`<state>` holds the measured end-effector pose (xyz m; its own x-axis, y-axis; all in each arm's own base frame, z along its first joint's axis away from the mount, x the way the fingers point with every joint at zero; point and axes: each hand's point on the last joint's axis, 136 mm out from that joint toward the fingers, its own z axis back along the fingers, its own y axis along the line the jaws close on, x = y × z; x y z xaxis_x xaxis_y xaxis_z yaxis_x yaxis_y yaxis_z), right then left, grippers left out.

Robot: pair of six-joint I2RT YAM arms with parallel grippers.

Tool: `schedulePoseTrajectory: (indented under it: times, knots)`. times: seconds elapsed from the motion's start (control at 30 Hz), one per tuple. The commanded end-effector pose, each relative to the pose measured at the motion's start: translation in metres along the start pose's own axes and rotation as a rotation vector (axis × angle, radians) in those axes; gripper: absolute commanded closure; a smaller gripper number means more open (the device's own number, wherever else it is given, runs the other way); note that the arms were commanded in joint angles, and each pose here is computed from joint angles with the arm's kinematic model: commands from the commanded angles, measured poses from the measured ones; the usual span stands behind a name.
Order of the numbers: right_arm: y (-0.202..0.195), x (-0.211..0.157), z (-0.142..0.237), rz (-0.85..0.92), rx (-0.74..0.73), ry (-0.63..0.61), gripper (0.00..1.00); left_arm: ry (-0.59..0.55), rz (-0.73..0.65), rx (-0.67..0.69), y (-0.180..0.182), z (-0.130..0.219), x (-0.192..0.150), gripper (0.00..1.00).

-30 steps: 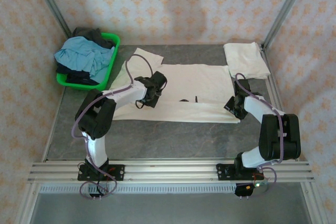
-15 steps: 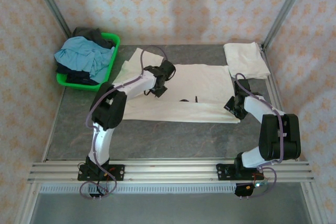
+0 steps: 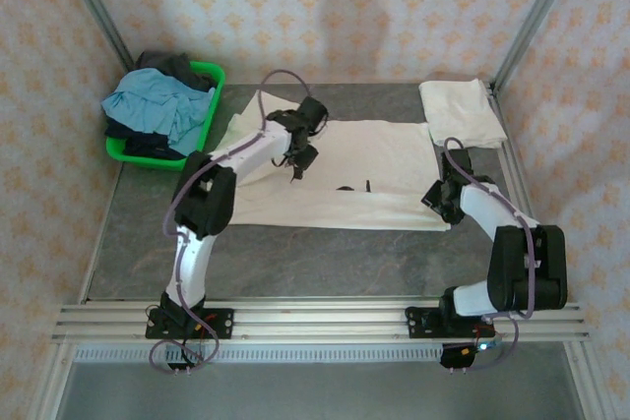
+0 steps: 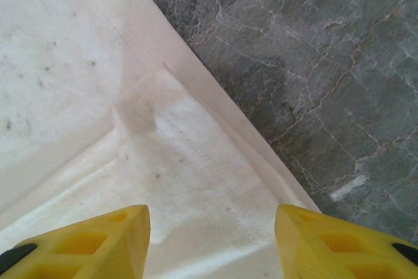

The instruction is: Fold and stack the t-shirts

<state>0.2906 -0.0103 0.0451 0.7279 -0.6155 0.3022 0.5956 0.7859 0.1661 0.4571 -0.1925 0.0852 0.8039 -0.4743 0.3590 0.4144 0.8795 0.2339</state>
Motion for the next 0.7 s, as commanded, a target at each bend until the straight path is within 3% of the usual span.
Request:
schedulePoseTrajectory:
  times: [0.0,0.07,0.17,0.27,0.43,0.57,0.67]
  knots:
    - [-0.009,-0.006,0.002,0.022,-0.034,0.000,0.47,-0.064,0.289,-0.031,0.033,0.030,-0.012,0.41]
    - [-0.009,-0.006,0.002,0.023,-0.034,0.000,0.46,-0.003,0.332,0.055,0.051,0.033,-0.045,0.36]
    - [-0.007,-0.005,0.001,0.026,-0.028,0.000,0.46,0.114,0.228,0.167,0.062,0.025,-0.085,0.24]
    - [-0.006,-0.005,0.001,0.031,-0.025,0.001,0.46,0.156,0.130,0.218,0.067,0.016,-0.104,0.17]
    - [-0.007,-0.004,0.002,0.030,-0.029,-0.003,0.46,0.180,-0.022,0.156,0.054,0.003,-0.108,0.18]
    - [-0.006,-0.005,0.001,0.033,-0.028,0.001,0.46,0.275,-0.076,0.225,0.067,-0.017,-0.121,0.21]
    - [-0.005,-0.005,0.001,0.036,-0.022,0.003,0.47,0.305,-0.083,0.217,0.070,-0.025,-0.116,0.31]
